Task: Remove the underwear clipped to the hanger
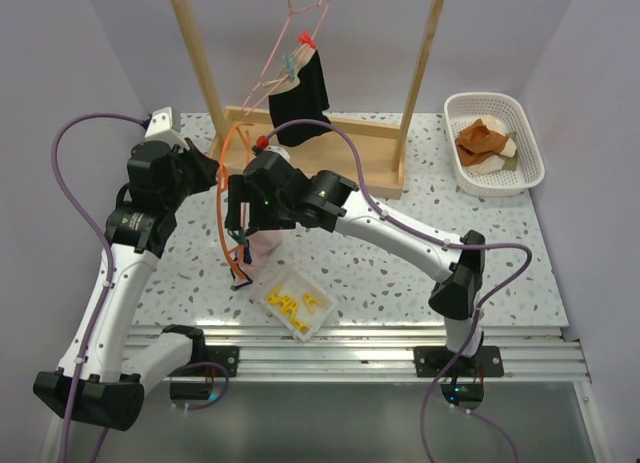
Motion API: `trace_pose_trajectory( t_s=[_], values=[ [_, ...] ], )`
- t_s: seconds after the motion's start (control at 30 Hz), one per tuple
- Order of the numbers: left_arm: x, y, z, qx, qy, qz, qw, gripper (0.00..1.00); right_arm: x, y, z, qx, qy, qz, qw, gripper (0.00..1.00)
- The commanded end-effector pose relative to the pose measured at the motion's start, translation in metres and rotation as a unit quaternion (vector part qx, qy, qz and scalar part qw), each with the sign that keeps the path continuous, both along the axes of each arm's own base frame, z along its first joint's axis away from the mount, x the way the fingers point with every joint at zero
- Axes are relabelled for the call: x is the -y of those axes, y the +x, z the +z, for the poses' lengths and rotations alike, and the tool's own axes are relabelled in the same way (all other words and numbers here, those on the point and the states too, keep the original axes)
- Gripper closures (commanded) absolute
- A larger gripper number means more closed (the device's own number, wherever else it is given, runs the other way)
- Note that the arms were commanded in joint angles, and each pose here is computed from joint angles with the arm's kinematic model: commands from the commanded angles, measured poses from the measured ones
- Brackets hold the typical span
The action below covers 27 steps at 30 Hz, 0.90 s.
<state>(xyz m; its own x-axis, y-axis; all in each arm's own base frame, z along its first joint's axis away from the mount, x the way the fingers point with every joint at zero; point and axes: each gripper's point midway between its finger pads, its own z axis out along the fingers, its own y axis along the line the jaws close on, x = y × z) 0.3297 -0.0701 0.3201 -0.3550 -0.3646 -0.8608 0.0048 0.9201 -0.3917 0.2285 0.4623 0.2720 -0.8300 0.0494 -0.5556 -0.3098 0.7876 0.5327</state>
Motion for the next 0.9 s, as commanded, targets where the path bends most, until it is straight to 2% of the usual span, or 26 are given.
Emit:
trace_pose_trajectory(
  t_s=[0.0, 0.23, 0.53, 0.7, 0.87],
  values=[
    [-0.002, 0.0, 0.02, 0.033, -0.004, 0.001, 0.999, 1.0, 0.0, 0.005, 0.002, 0.007, -0.02, -0.013, 1.0, 0.09],
    [-0.001, -0.002, 0.023, 0.036, -0.008, 0.0, 0.999, 1.0, 0.006, 0.016, -0.007, 0.017, -0.045, -0.045, 0.998, 0.12],
    [0.003, -0.001, 0.019, 0.031, -0.014, -0.009, 0.999, 1.0, -0.018, 0.011, -0.03, -0.015, -0.046, -0.014, 0.999, 0.16],
    [0.003, 0.0, 0.019, 0.032, -0.014, -0.009, 0.999, 1.0, -0.024, 0.01, -0.029, -0.018, -0.035, -0.004, 0.999, 0.25],
    [0.004, 0.002, 0.015, 0.026, -0.013, -0.011, 1.0, 1.0, -0.031, 0.007, -0.029, -0.015, -0.039, 0.015, 0.999, 0.24]
  ],
)
